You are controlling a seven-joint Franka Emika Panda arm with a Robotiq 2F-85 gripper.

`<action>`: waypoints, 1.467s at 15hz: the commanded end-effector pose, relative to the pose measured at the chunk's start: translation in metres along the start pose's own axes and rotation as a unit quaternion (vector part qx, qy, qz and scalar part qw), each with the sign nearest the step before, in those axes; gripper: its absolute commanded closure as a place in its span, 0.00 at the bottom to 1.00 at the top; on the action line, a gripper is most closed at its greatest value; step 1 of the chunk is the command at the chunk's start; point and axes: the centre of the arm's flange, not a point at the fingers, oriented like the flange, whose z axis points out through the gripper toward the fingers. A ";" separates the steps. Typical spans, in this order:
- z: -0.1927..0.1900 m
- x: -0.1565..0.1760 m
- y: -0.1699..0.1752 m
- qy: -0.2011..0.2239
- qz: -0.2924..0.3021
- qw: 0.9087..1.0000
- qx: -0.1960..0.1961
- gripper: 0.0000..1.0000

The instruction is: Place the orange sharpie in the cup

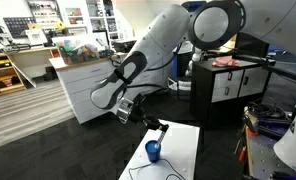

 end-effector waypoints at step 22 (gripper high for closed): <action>-0.032 0.024 0.024 -0.037 -0.034 0.999 -0.008 0.94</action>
